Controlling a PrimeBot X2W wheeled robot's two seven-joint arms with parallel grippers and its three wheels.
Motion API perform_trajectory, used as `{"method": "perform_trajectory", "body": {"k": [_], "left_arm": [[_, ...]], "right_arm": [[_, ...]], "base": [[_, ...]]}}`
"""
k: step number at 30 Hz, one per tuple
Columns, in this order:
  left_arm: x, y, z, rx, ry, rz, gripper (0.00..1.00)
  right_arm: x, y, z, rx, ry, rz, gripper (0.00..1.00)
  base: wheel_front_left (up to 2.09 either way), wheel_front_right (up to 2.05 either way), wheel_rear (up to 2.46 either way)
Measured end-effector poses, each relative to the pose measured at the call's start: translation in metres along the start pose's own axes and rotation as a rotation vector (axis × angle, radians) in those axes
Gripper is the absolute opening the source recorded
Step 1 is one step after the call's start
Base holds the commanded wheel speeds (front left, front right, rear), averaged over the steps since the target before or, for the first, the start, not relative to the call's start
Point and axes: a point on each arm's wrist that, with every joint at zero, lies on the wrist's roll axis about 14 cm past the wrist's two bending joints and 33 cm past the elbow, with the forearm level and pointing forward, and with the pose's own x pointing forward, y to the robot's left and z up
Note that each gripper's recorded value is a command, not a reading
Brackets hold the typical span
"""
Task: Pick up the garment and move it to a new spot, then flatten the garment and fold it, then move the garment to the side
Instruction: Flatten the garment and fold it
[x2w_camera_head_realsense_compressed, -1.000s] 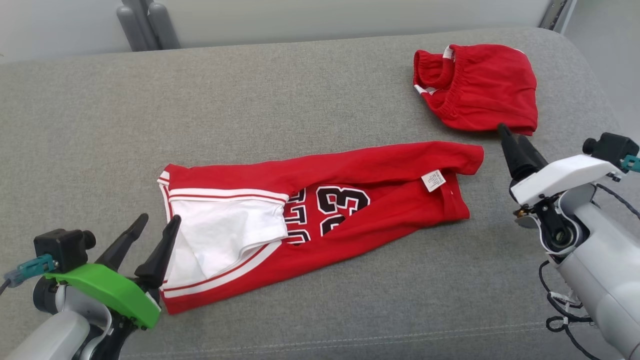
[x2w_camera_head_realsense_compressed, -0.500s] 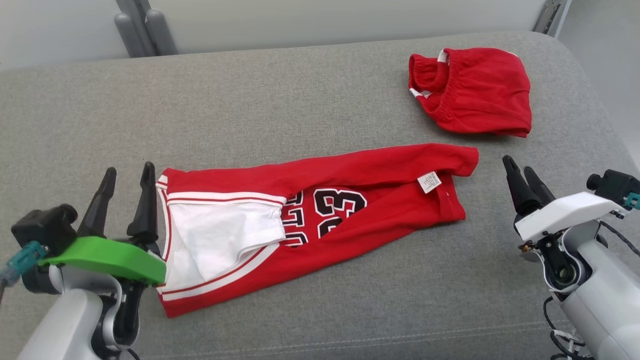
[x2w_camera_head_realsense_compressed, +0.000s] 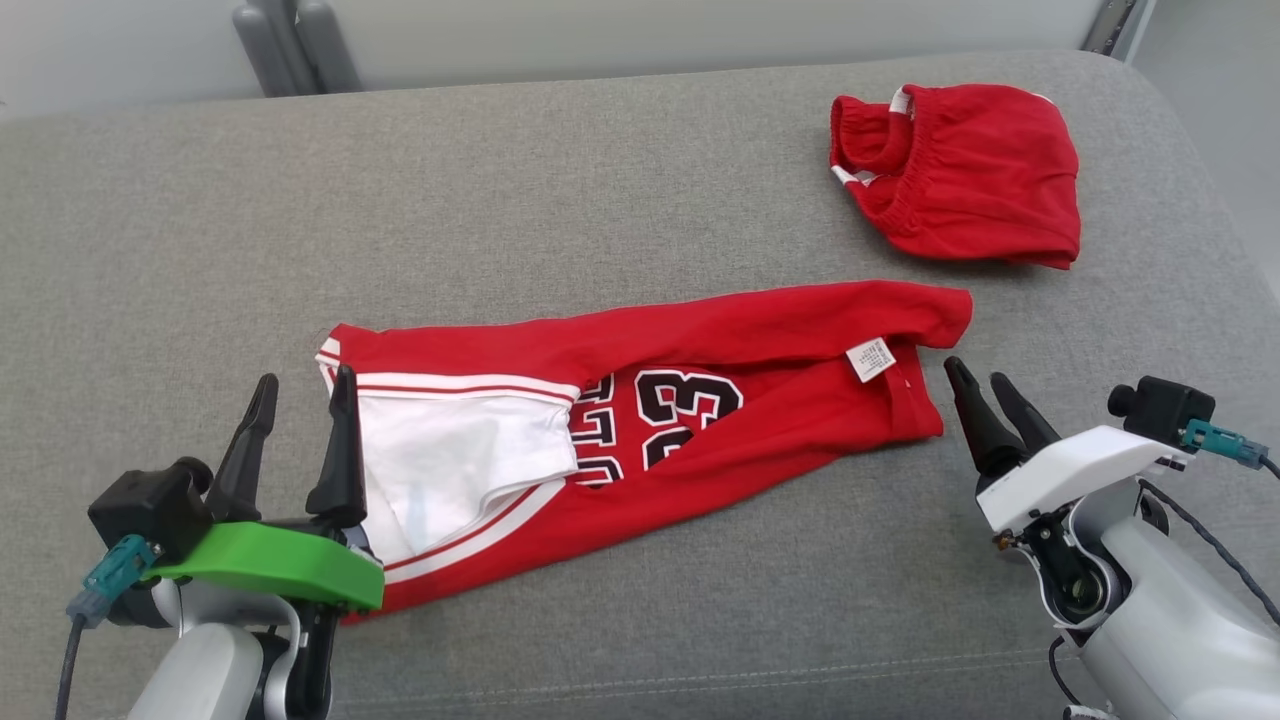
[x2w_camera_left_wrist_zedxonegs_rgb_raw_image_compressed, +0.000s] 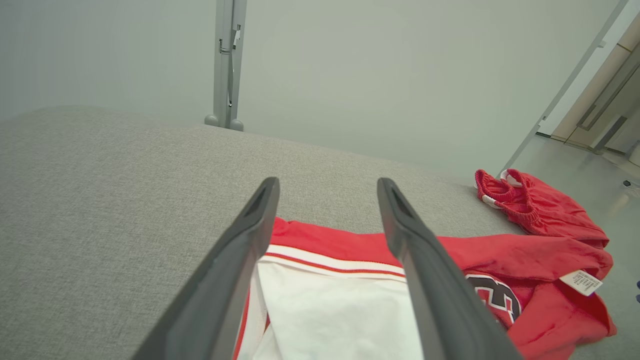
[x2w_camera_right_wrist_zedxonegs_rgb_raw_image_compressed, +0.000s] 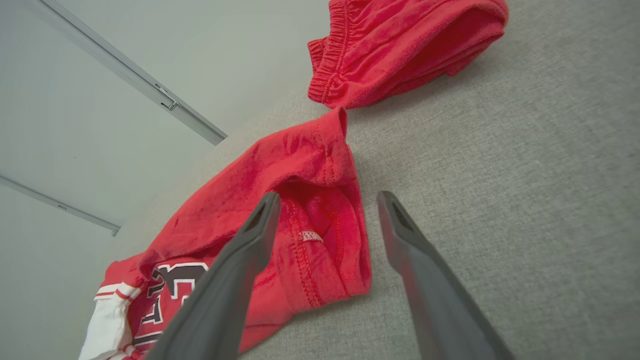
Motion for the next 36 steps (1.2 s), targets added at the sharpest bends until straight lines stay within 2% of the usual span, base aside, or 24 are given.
{"method": "perform_trajectory", "body": {"k": [5, 9, 15, 18, 22, 26, 36], "left_arm": [[-0.001, 0.0, 0.001, 0.018, -0.013, 0.0, 1.0], [-0.004, 0.005, 0.001, 0.016, -0.018, 0.011, 1.0], [-0.009, 0.011, -0.001, 0.025, -0.02, 0.028, 1.0], [-0.011, 0.018, -0.001, 0.03, -0.021, 0.047, 1.0], [-0.012, 0.021, -0.003, 0.023, -0.022, 0.057, 1.0], [-0.013, 0.025, -0.002, 0.026, -0.025, 0.066, 1.0], [-0.016, 0.028, -0.006, 0.036, -0.02, 0.073, 1.0]], "right_arm": [[0.002, -0.01, -0.02, 0.004, 0.056, -0.046, 1.0], [0.011, -0.004, -0.029, 0.048, 0.086, -0.052, 1.0], [0.027, -0.008, -0.028, 0.133, 0.092, -0.106, 1.0], [0.034, -0.008, -0.031, 0.232, 0.096, -0.131, 1.0], [0.046, 0.008, -0.031, 0.306, 0.096, -0.107, 1.0], [0.054, 0.015, -0.028, 0.323, 0.099, -0.093, 1.0], [0.056, -0.002, -0.024, 0.414, 0.068, -0.164, 1.0]], "base": [[0.0, 0.0, 0.0], [0.0, 0.0, 0.0], [0.0, 0.0, 0.0], [0.0, 0.0, 0.0], [0.0, 0.0, 0.0], [0.0, 0.0, 0.0], [0.0, 0.0, 0.0]]}}
